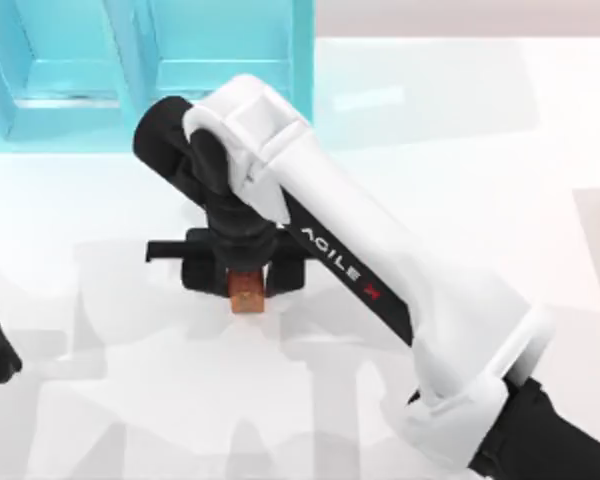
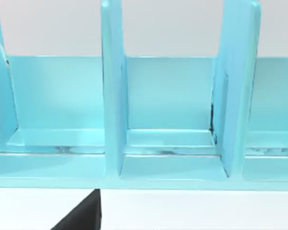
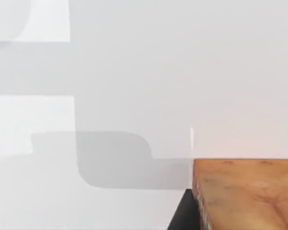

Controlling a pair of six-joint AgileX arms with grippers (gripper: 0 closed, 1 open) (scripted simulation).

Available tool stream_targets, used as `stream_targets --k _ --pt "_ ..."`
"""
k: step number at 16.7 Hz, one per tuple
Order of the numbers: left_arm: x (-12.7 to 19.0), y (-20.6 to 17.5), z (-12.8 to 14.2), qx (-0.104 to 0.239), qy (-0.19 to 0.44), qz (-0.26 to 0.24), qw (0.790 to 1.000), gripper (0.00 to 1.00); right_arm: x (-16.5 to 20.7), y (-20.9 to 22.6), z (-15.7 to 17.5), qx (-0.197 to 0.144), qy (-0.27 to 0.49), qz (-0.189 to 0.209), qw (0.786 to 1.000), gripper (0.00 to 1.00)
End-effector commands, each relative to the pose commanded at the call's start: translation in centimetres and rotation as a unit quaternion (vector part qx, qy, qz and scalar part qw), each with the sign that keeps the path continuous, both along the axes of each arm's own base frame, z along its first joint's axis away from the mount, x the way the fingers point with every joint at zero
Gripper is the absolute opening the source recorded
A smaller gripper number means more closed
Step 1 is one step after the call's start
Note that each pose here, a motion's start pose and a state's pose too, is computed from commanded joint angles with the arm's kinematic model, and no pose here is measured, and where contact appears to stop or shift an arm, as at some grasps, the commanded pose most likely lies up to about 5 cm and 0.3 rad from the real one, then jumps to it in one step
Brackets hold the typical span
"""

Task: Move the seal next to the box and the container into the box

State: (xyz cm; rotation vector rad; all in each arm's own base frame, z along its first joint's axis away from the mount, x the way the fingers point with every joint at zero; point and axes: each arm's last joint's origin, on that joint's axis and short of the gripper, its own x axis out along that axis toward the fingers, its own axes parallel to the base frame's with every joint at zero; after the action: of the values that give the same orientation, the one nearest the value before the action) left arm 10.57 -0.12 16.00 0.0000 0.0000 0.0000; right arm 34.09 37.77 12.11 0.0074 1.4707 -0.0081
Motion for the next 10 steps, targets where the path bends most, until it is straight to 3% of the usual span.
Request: stream_targets --k 6,10 --pt "0.0 0.0 0.0 0.0 0.0 0.0 1.0 1.0 -0.1 0.5 0.3 0.011 -0.007 0.004 1.0 0.0" --pt "0.0 0.0 0.0 0.0 0.0 0.0 1.0 1.0 1.0 0.4 2.5 0.019 -0.016 0.004 1.0 0.0"
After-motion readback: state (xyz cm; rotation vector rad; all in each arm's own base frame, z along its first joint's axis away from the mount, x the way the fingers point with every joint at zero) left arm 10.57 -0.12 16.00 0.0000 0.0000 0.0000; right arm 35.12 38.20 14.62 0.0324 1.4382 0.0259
